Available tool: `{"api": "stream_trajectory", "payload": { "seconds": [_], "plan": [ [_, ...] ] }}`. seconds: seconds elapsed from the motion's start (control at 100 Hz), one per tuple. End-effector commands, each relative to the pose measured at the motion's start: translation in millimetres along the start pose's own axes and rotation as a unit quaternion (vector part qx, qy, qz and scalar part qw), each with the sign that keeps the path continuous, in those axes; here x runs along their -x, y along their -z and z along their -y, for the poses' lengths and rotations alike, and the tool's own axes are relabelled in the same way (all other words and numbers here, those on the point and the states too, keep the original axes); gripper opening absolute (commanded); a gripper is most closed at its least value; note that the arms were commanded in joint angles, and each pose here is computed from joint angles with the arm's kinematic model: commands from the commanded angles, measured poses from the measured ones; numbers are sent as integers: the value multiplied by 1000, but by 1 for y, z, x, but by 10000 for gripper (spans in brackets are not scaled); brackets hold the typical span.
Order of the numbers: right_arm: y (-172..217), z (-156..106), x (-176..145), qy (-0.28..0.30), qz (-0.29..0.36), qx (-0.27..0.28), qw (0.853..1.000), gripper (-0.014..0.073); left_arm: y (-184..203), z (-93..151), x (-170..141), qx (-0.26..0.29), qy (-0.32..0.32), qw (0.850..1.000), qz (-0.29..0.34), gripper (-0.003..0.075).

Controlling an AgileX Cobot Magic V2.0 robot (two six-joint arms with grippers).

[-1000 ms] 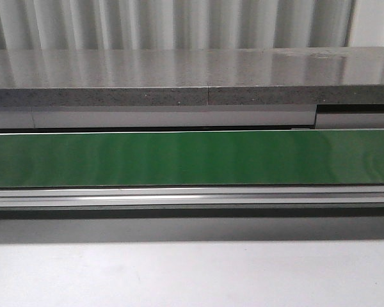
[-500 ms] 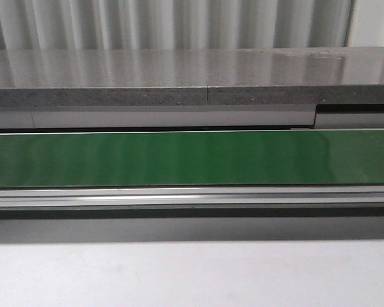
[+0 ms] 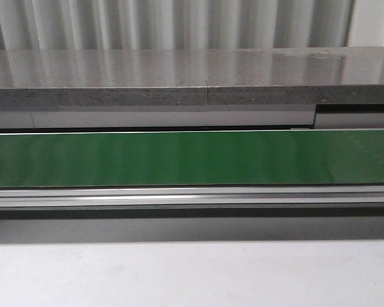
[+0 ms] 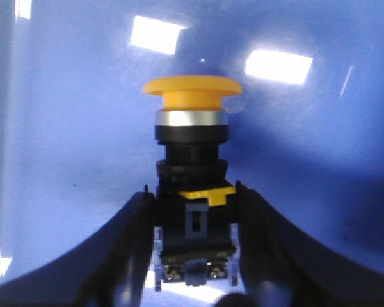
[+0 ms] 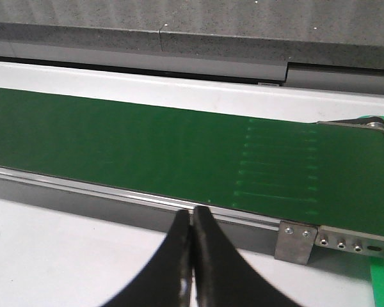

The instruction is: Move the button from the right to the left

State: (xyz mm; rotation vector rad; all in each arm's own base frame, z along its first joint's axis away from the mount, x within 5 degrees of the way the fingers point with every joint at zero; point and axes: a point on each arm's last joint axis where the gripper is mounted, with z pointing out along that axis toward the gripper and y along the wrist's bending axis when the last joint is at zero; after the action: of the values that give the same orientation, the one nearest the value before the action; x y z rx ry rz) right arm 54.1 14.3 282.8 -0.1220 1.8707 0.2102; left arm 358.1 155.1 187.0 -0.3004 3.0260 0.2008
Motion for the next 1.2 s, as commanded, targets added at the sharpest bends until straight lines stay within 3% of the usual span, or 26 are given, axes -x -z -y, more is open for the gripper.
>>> {"api": "stream_trajectory", "payload": {
  "seconds": [0.0,0.09,0.24,0.34,0.45,0.56,0.62,0.93,1.19],
  "plan": [
    [3,-1,15,1,49,1,999,-66,25,-6,4,11,5,999,42,496],
    [3,-1,15,1,49,1,999,-66,26,-6,5,10,7,999,51,571],
    [3,-1,15,1,49,1,999,-66,40,-6,7,9,12,996,89,565],
    [3,-1,15,1,49,1,999,-66,68,-1,10,6,15,988,155,554],
    [3,-1,15,1,49,1,999,-66,102,14,10,8,-1,975,224,382],
    [3,-1,15,1,49,1,999,-66,135,43,5,-6,-30,958,286,93],
    [3,-1,15,1,49,1,999,-66,146,59,0,-17,-46,949,311,-21],
    [3,-1,15,1,49,1,999,-66,188,129,-38,-103,-105,915,376,-20],
    [3,-1,15,1,49,1,999,-66,199,154,-76,-148,-127,884,425,-20]
  ]
}}
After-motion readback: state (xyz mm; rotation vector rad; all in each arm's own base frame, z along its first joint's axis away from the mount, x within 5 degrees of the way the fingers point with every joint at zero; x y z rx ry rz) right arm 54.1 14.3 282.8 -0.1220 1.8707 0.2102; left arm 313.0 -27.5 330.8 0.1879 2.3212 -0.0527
